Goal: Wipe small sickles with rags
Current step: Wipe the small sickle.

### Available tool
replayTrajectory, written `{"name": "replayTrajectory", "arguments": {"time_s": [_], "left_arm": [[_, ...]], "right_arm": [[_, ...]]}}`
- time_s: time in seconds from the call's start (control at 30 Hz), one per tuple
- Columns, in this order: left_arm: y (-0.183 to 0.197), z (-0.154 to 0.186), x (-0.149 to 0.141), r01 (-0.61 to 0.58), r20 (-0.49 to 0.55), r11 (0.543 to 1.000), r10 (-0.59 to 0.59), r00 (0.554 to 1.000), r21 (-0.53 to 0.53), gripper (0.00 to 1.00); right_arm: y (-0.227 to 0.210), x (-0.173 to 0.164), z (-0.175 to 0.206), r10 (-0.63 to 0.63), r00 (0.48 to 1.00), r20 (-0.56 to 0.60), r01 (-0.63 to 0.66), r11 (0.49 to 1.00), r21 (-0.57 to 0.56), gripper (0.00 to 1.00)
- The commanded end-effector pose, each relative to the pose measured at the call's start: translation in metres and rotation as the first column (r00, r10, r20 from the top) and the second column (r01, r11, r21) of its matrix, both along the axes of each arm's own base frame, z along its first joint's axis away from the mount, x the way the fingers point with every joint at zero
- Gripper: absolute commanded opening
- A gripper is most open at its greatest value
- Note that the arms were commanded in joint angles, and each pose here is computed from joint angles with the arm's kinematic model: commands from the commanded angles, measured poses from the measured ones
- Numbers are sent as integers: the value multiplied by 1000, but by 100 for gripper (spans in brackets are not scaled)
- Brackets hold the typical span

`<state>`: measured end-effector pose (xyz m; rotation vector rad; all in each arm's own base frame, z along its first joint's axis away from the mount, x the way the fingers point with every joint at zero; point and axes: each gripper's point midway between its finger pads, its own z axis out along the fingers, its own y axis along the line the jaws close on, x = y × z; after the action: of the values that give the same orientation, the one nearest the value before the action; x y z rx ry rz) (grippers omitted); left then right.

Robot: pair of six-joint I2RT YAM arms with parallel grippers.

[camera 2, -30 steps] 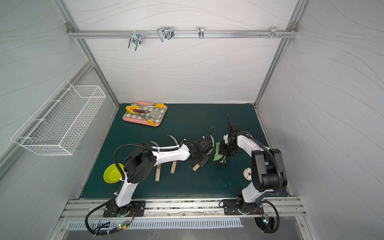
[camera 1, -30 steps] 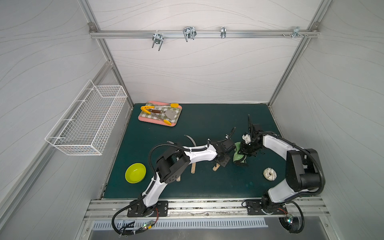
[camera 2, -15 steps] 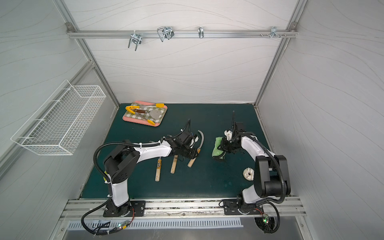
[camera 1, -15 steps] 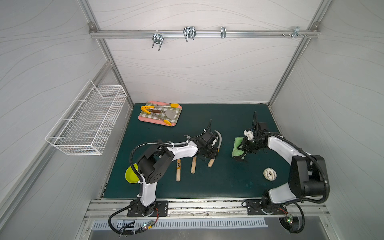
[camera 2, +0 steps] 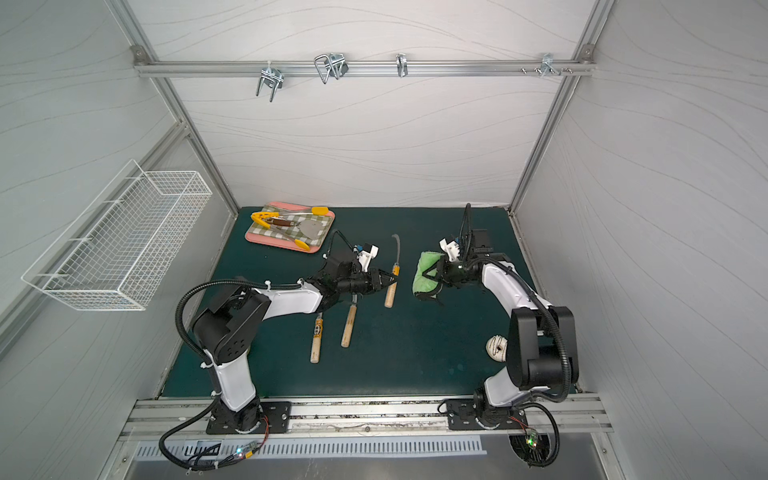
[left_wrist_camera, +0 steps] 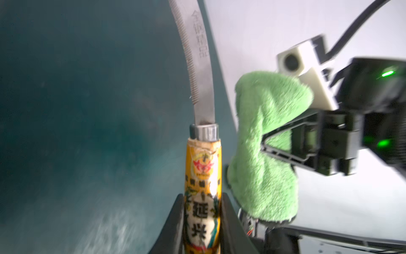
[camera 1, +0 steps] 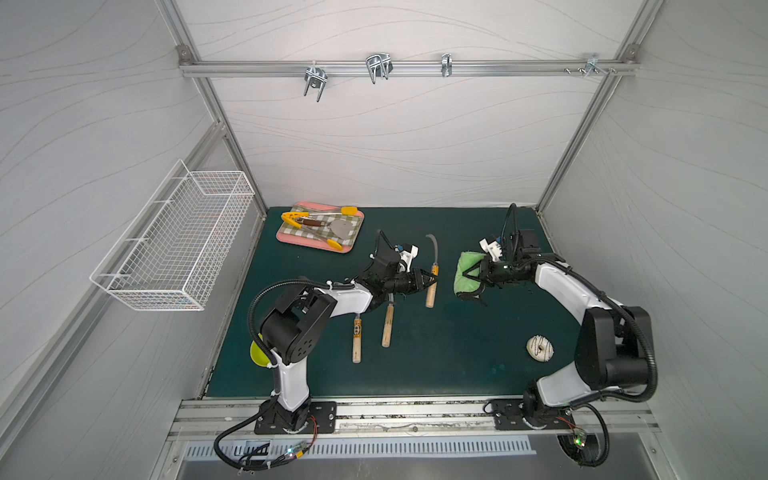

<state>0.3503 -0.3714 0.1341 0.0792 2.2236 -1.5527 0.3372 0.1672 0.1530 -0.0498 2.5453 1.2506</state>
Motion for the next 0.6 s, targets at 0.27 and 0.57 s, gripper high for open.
{"name": "replayTrajectory", "arguments": {"time_s": [0.27, 0.57], "left_arm": [[-5, 54, 15, -24, 19, 920, 34, 999, -390, 0], [-4, 51, 5, 4, 24, 926, 6, 1000, -379, 0]], "right_arm": [[26, 33, 39, 104, 988, 114, -125, 971, 202, 17], [44, 33, 36, 183, 977, 112, -202, 960, 193, 18]]}}
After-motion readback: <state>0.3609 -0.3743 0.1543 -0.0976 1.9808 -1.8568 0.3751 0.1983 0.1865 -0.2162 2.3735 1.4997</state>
